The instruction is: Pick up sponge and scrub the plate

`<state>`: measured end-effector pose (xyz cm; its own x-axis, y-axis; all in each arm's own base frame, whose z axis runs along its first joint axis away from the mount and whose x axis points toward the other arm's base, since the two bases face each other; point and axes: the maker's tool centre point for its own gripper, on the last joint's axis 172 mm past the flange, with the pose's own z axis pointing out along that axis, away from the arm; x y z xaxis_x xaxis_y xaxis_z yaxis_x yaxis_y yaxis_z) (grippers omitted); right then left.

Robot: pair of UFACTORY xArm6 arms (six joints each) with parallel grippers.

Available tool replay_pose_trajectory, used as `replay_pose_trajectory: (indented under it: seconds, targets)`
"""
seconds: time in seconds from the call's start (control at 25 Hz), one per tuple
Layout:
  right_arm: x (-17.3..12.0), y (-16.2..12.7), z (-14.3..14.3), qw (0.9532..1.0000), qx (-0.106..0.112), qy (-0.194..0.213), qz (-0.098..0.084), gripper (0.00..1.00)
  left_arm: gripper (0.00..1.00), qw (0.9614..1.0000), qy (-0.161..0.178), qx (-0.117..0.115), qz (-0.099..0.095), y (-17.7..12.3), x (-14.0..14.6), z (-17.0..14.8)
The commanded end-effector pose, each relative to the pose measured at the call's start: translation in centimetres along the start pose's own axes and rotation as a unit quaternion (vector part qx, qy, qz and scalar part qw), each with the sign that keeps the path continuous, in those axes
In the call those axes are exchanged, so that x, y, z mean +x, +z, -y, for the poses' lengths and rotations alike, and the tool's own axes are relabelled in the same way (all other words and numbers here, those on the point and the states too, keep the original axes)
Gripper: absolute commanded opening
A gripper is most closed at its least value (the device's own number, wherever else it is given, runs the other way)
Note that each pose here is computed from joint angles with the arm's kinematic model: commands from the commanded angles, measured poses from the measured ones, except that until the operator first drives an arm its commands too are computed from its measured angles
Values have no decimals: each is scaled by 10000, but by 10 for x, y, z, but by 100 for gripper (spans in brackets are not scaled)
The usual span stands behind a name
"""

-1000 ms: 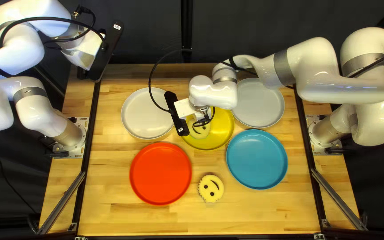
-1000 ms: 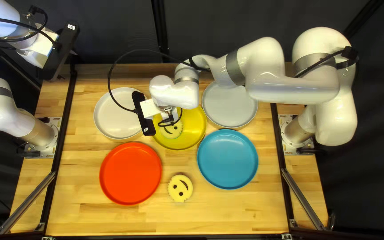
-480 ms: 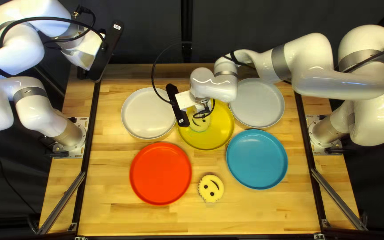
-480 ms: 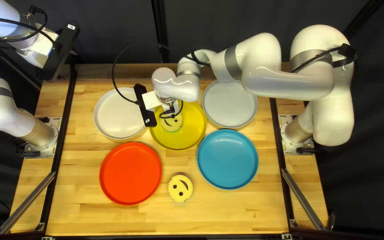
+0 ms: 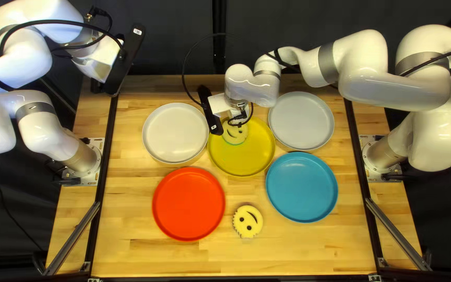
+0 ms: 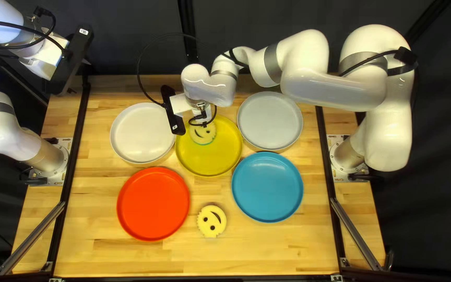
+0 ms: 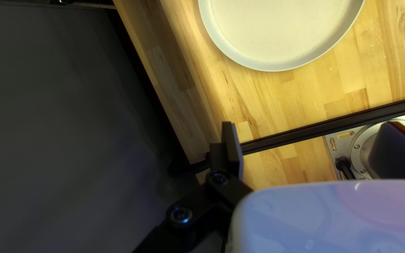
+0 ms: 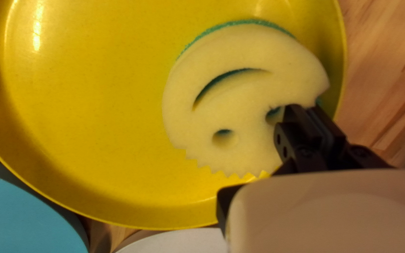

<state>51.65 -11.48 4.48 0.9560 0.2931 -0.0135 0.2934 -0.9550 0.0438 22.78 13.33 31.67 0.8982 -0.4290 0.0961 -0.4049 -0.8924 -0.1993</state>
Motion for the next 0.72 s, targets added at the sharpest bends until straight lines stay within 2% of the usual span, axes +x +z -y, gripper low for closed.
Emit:
replay_pose_trajectory:
  seconds: [0.04, 0.24, 0.44, 0.6, 0.68, 0.72]
  targets:
    - [3, -1, 21, 10000, -37, -32, -45, 0, 100, 10000, 0, 0, 0, 0, 0, 0]
    - [11, -4, 54, 9998, -112, -132, -75, 0, 100, 10000, 0, 0, 0, 0, 0, 0]
    - [13, -6, 70, 9996, -180, -223, -81, 0, 100, 10000, 0, 0, 0, 0, 0, 0]
    - [9, -9, 69, 9994, -221, -234, -82, 0, 100, 10000, 0, 0, 0, 0, 0, 0]
    - [6, -9, 58, 9995, -238, -203, -83, 0, 100, 10000, 0, 0, 0, 0, 0, 0]
    - [1, -9, 43, 9996, -228, -170, -84, 0, 100, 10000, 0, 0, 0, 0, 0, 0]
